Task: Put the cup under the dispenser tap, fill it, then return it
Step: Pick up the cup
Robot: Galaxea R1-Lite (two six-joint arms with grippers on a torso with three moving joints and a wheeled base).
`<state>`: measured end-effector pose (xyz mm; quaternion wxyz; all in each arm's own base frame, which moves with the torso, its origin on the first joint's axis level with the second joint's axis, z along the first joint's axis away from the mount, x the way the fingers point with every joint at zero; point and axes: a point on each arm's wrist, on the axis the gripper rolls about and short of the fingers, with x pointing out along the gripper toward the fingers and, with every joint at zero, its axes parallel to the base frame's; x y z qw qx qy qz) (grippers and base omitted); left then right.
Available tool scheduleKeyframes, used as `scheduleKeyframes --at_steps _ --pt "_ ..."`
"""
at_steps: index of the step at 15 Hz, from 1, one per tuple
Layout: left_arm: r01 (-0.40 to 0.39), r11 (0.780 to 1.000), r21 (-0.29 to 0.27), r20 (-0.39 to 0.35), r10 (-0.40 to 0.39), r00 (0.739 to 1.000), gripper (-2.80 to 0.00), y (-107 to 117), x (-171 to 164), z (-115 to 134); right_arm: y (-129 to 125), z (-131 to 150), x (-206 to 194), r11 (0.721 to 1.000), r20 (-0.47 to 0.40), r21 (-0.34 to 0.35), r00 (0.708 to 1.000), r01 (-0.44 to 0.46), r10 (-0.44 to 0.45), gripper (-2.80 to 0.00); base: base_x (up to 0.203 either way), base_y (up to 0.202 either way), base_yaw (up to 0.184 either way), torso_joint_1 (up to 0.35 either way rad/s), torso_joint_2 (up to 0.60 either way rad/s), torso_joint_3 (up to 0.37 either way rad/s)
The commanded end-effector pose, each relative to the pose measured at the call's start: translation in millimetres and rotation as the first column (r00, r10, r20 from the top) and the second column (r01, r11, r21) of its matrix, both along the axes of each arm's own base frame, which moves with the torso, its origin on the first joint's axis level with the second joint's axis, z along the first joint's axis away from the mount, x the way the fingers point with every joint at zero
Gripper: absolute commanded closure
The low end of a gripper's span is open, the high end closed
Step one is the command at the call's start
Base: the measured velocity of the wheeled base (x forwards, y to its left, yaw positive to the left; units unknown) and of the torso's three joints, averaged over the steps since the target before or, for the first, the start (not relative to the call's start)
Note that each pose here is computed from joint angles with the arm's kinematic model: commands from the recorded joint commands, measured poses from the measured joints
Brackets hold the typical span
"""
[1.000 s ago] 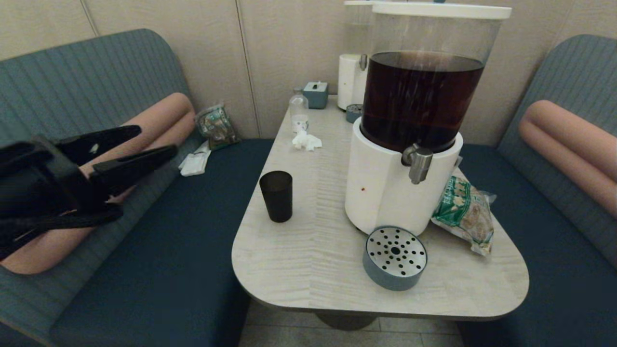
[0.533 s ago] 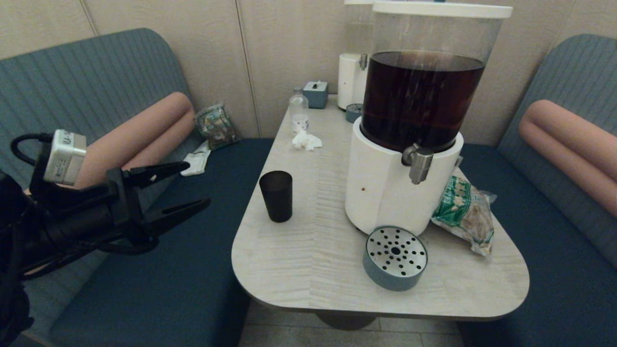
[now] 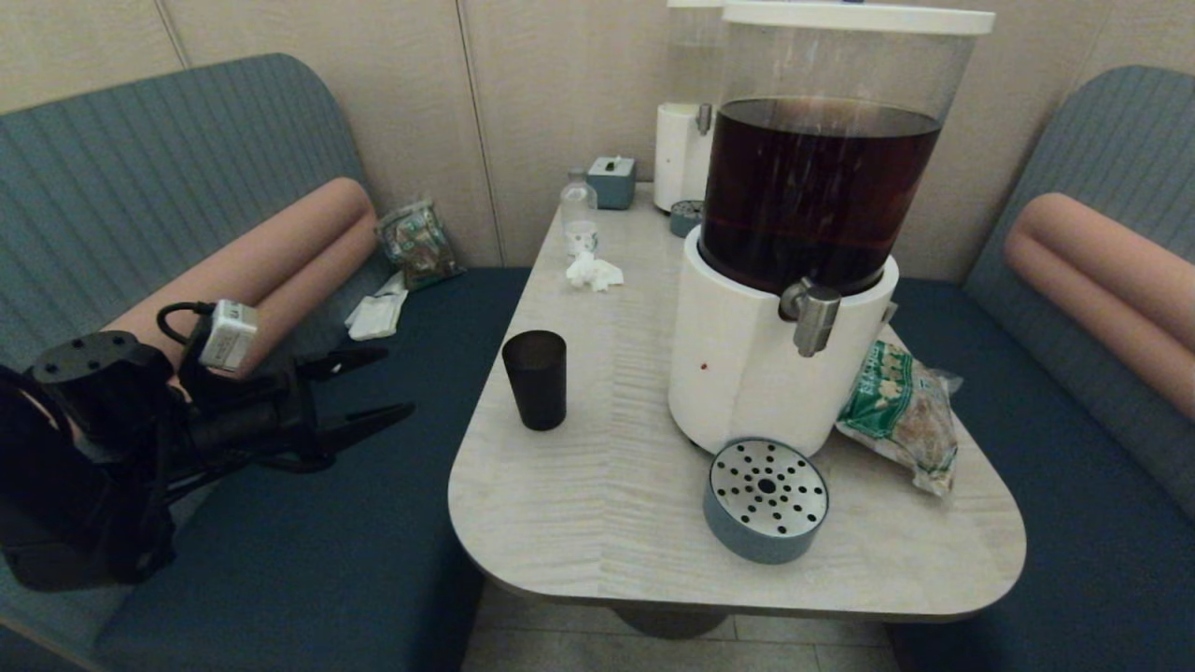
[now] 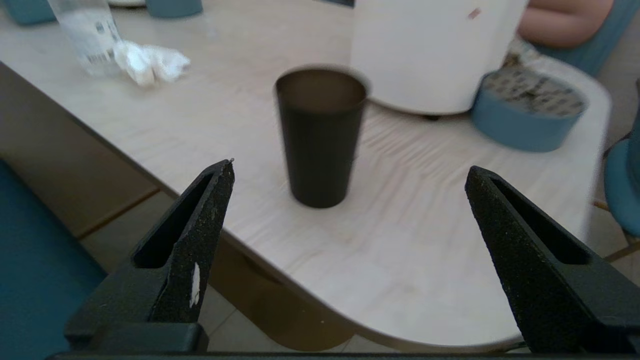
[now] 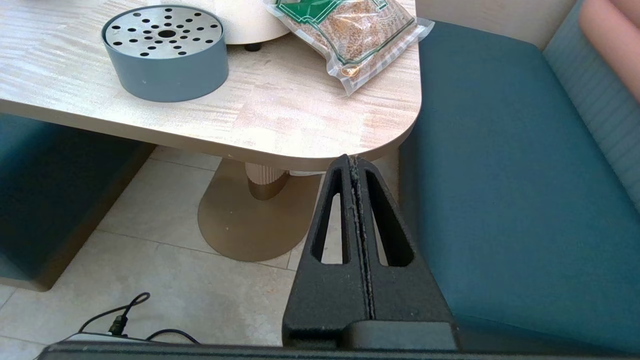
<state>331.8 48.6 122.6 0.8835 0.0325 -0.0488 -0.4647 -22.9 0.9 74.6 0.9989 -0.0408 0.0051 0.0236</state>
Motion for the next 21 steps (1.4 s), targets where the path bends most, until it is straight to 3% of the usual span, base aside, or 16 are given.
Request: scheduleKeyframes --at_steps 1,4,8,15,21 --pt "0.021 1.000 -0.009 -0.046 -0.022 0.999 -2.80 -1.6 29.3 -33.8 0.0 -0.1 -0.1 1.000 0.001 -0.001 1.000 -0.001 0.001 0.00 0.000 0.000 0.000 0.000 0.00 0.000" --pt "0.070 0.997 -0.012 -0.063 -0.071 0.996 -2.80 -19.1 54.6 -58.4 0.0 -0.1 -0.1 1.000 0.001 -0.001 1.000 -0.001 0.001 0.00 0.000 0.000 0.000 0.000 0.00 0.000" --pt "0.115 0.993 -0.018 -0.060 -0.116 0.991 -2.80 -46.5 74.9 -73.5 0.0 -0.1 -0.1 1.000 0.001 -0.001 1.000 -0.001 0.001 0.00 0.000 0.000 0.000 0.000 0.00 0.000" --pt "0.126 0.992 -0.027 -0.027 -0.127 0.992 -2.80 -71.8 95.1 -78.5 0.0 -0.1 -0.1 1.000 0.001 -0.001 1.000 -0.001 0.001 0.00 0.000 0.000 0.000 0.000 0.00 0.000" --pt "0.084 0.995 -0.050 0.014 -0.084 0.996 -2.80 -96.6 109.1 -76.2 0.0 -0.1 -0.1 1.000 0.001 -0.001 1.000 -0.001 0.001 0.00 0.000 0.000 0.000 0.000 0.00 0.000"
